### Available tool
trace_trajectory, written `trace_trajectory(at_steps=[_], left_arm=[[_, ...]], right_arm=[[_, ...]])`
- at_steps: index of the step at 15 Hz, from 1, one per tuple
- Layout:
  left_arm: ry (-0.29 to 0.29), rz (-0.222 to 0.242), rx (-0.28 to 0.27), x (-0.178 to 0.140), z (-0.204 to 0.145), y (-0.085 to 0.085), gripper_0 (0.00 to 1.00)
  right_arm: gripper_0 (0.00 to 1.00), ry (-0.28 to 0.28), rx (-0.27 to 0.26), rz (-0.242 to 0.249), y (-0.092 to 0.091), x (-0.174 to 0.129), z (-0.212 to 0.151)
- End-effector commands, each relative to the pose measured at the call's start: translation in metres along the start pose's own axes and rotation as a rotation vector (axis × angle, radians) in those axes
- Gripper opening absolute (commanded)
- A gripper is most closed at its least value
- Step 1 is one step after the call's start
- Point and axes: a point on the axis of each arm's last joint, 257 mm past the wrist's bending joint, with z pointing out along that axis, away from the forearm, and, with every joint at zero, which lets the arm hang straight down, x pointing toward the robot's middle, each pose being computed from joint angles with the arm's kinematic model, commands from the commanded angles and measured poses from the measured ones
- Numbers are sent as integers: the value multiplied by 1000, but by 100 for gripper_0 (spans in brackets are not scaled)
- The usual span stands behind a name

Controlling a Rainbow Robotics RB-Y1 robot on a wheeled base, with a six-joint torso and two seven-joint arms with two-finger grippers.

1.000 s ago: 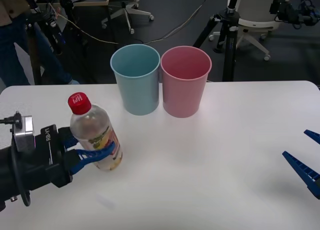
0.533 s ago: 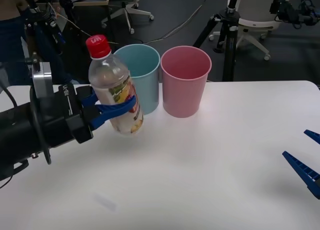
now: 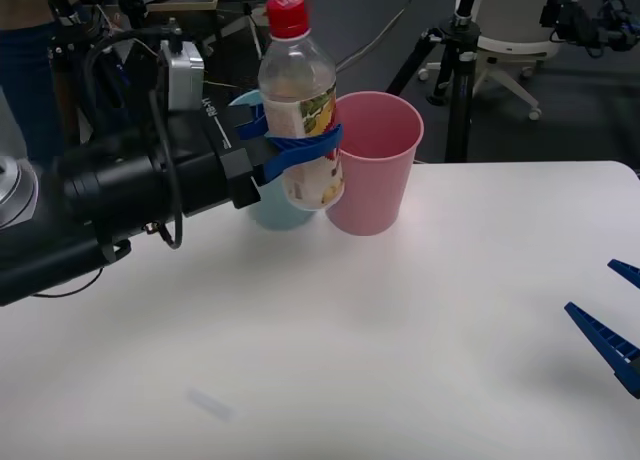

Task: Grasp the object on the table and drop it into the matching bin: aluminum can to the light blue bin, PET bottle to the pink bin.

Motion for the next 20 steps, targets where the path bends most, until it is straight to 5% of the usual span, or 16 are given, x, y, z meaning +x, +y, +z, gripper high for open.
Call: trace_trajectory(at_steps=[1, 9, 14, 20], left_arm=[[-24, 17, -8, -8, 23, 17, 1], [-34, 90, -88, -9, 93, 71, 5], [-25, 82, -158, -2, 128, 109, 6], [2, 52, -205, 18, 158, 127, 7]], right_arm=[[100, 0, 0, 0, 0, 0, 0], [100, 0, 0, 0, 0, 0, 0], [100, 0, 0, 0, 0, 0, 0], [100, 0, 0, 0, 0, 0, 0]])
